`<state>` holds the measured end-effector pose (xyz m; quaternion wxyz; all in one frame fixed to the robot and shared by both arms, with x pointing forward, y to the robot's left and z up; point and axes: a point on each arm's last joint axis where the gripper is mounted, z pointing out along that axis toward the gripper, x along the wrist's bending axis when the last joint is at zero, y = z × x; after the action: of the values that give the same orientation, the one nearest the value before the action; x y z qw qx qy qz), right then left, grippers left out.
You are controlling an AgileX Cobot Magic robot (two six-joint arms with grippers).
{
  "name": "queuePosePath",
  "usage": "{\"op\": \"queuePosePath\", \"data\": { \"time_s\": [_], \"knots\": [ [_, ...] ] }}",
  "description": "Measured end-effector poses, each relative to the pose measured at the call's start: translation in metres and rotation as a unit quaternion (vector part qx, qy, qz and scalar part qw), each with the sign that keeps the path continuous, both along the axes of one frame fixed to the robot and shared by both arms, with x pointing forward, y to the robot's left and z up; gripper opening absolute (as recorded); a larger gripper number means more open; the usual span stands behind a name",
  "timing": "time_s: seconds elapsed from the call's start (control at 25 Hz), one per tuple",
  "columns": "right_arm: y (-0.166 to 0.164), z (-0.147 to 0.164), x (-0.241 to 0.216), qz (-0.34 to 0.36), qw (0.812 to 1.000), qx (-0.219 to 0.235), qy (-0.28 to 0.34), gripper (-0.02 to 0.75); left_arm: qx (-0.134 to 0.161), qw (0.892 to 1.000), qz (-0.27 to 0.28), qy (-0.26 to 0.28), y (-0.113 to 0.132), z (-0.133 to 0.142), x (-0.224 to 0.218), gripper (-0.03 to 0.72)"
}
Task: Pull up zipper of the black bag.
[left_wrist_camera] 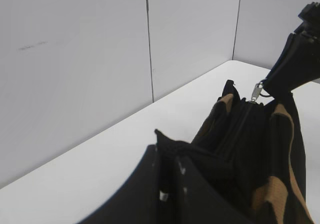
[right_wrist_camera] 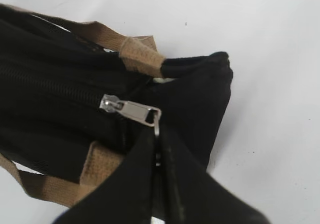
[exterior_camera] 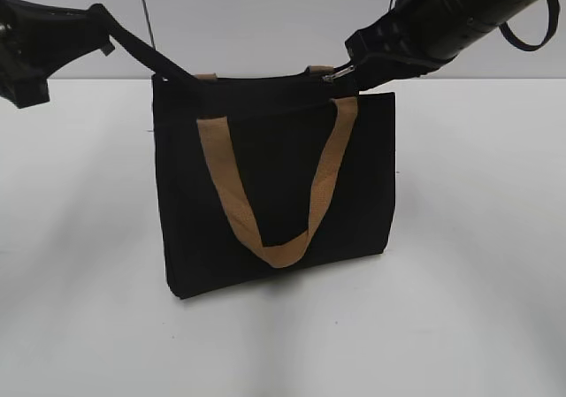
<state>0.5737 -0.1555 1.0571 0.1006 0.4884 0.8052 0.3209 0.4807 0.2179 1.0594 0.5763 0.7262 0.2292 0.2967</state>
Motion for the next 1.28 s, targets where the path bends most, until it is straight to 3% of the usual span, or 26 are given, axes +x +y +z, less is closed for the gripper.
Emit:
{"op": "queuePosePath", "data": {
  "time_s": [0.16, 0.4, 0.52, 0.64, 0.72, 0.92, 1.0, 1.12, 1.28],
  "knots": [
    [0.000, 0.000, 0.000, -0.001, 1.000, 0.001, 0.001, 0.082, -0.001, 1.000, -0.001, 0.000, 0.000, 0.000, 0.000, 0.015],
    [0.001, 0.000, -0.001, -0.003, 1.000, 0.012, 0.011, 0.440, -0.002, 1.000, -0.003, -0.001, 0.000, 0.000, 0.000, 0.015],
    [0.001, 0.001, -0.003, -0.001, 1.000, 0.012, 0.017, 0.531, -0.002, 1.000, -0.003, -0.001, 0.000, 0.000, 0.000, 0.015],
    [0.000, 0.008, -0.007, 0.001, 1.000, 0.015, 0.011, 0.555, 0.001, 1.000, 0.003, 0.001, 0.000, 0.000, 0.000, 0.032],
    [-0.001, 0.015, -0.011, 0.002, 1.000, 0.019, 0.002, 0.560, 0.001, 1.000, 0.005, 0.002, 0.001, 0.000, 0.001, 0.087],
    [-0.003, 0.026, -0.016, 0.003, 1.000, 0.024, -0.012, 0.561, -0.016, 1.000, 0.011, 0.010, 0.001, 0.002, 0.000, 0.423],
    [-0.003, 0.027, -0.017, 0.004, 1.000, 0.025, -0.013, 0.561, -0.020, 1.000, 0.013, 0.014, 0.001, 0.002, 0.000, 0.521],
    [-0.003, 0.027, -0.017, 0.004, 1.000, 0.024, -0.013, 0.561, -0.018, 0.998, 0.038, 0.038, 0.005, -0.001, 0.002, 0.575],
    [-0.003, 0.027, -0.017, 0.006, 1.000, 0.023, -0.009, 0.561, 0.015, 0.987, 0.134, 0.089, 0.020, -0.010, 0.007, 0.587]
  ]
}}
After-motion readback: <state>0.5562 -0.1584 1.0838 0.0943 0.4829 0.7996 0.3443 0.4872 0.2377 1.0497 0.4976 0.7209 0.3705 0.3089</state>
